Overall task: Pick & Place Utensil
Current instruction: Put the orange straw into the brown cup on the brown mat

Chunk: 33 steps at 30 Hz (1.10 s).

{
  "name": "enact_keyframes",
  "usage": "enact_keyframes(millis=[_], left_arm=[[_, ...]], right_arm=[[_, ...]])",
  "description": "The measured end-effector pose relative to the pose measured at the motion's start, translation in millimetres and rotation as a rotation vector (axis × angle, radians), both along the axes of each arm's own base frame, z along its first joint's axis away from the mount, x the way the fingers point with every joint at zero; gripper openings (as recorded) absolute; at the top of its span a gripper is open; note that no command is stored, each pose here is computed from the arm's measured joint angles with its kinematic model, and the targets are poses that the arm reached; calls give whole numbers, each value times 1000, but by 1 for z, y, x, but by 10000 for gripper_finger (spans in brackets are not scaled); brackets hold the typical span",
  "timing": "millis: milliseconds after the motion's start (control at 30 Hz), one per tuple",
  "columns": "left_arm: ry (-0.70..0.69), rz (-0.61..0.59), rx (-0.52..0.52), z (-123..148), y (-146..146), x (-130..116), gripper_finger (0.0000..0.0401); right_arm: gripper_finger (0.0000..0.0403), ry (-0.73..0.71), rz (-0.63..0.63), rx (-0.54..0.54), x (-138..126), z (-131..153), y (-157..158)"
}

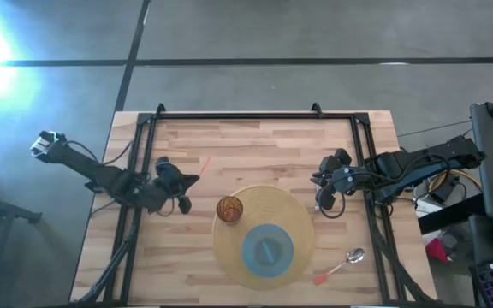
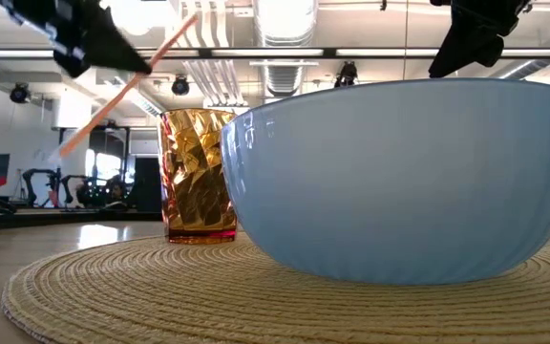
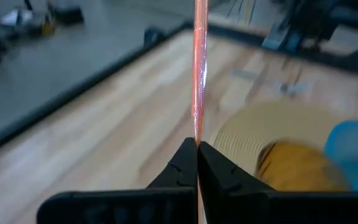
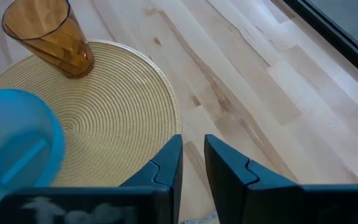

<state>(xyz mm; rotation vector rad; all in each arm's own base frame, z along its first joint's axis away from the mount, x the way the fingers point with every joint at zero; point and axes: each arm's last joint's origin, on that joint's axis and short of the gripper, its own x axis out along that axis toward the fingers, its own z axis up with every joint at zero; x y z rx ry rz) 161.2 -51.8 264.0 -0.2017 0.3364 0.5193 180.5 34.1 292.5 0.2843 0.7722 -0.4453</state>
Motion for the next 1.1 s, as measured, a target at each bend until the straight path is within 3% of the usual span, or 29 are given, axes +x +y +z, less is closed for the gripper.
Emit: enact_keyframes(millis=[267, 500, 733, 1100], left_arm=[[-221, -41, 60, 30, -2, 5, 0], [-321, -58, 115, 44, -6, 13, 0], [-358, -74, 165, 45, -12, 27, 0], [-439, -224, 219, 37, -31, 59, 0]], right_arm=[[70, 0, 0, 0, 0, 0, 0], [74, 0, 0, 0, 0, 0, 0], [61, 0, 0, 0, 0, 0, 0], [65, 0, 0, 0, 0, 0, 0]])
